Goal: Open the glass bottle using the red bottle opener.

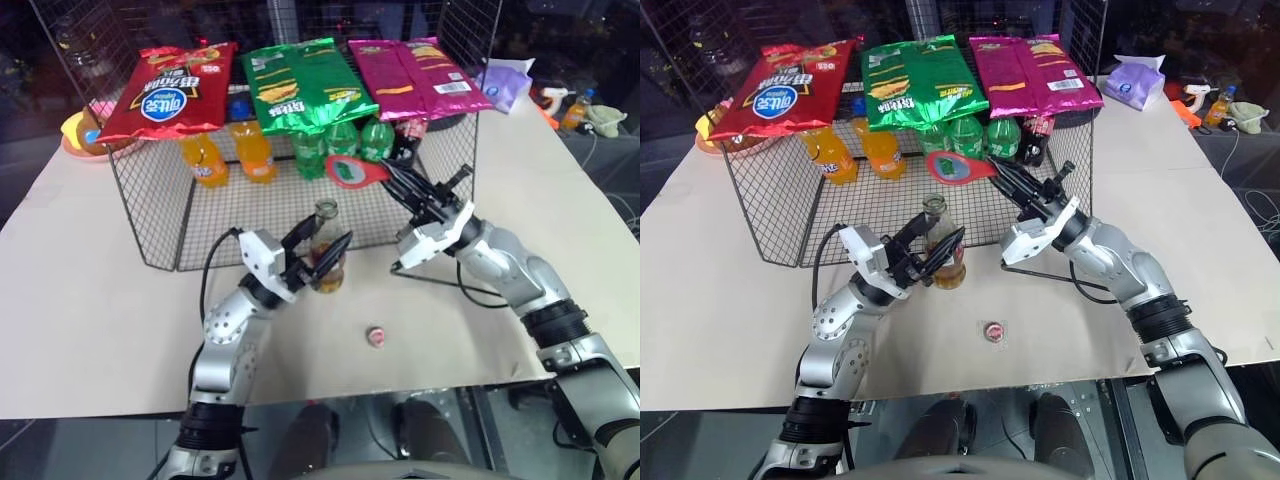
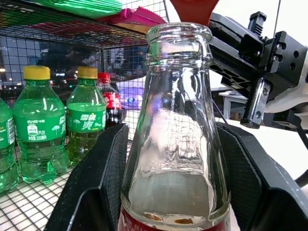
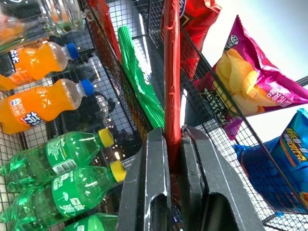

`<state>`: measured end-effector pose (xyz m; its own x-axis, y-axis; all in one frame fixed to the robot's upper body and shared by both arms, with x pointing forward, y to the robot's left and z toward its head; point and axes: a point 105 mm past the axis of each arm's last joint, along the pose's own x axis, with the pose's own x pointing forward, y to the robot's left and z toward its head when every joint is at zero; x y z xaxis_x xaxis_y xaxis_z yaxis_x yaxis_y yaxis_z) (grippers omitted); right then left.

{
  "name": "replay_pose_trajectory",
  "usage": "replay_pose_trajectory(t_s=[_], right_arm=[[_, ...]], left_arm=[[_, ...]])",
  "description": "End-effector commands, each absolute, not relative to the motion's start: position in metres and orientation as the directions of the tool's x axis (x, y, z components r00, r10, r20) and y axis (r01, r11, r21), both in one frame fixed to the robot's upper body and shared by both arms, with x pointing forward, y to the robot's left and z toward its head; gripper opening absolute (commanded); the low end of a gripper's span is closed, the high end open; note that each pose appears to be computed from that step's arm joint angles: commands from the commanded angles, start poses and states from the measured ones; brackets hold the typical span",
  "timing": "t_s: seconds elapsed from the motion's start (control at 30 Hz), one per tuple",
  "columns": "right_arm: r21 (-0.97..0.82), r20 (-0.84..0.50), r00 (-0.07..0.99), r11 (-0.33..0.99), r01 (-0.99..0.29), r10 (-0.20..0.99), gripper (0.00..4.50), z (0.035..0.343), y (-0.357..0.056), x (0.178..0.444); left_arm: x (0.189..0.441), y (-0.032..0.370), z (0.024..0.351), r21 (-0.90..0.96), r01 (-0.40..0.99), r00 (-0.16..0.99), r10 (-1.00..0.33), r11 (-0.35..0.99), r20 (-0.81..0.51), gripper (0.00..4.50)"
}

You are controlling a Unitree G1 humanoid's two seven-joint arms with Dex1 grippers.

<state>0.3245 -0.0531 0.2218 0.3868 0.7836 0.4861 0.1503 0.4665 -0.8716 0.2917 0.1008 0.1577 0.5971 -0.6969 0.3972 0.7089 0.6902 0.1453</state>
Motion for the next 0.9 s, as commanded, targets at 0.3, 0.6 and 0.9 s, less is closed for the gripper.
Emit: replay_pose_trajectory(t_s=[0.3, 0.6, 0.9], right_arm=[[-0.836, 0.540, 0.401, 0.525, 0.158, 0.740, 0.04, 0.232, -0.062, 0.324], [-0.830, 0.538, 0.422, 0.544, 0.119, 0.729, 0.04, 0.230, -0.064, 0.328], [-0.787, 0.450, 0.549, 0.604, -0.129, 0.704, 0.04, 0.205, -0.079, 0.336]], left_arm=[[0.285, 0.101, 0.164, 0.144, 0.710, 0.588, -0.693, 0.689, 0.417, 3.47], [0.281, 0.101, 0.163, 0.145, 0.718, 0.581, -0.701, 0.681, 0.414, 4.32], [0.269, 0.105, 0.152, 0.186, 0.731, 0.579, -0.741, 0.657, 0.340, 4.32]])
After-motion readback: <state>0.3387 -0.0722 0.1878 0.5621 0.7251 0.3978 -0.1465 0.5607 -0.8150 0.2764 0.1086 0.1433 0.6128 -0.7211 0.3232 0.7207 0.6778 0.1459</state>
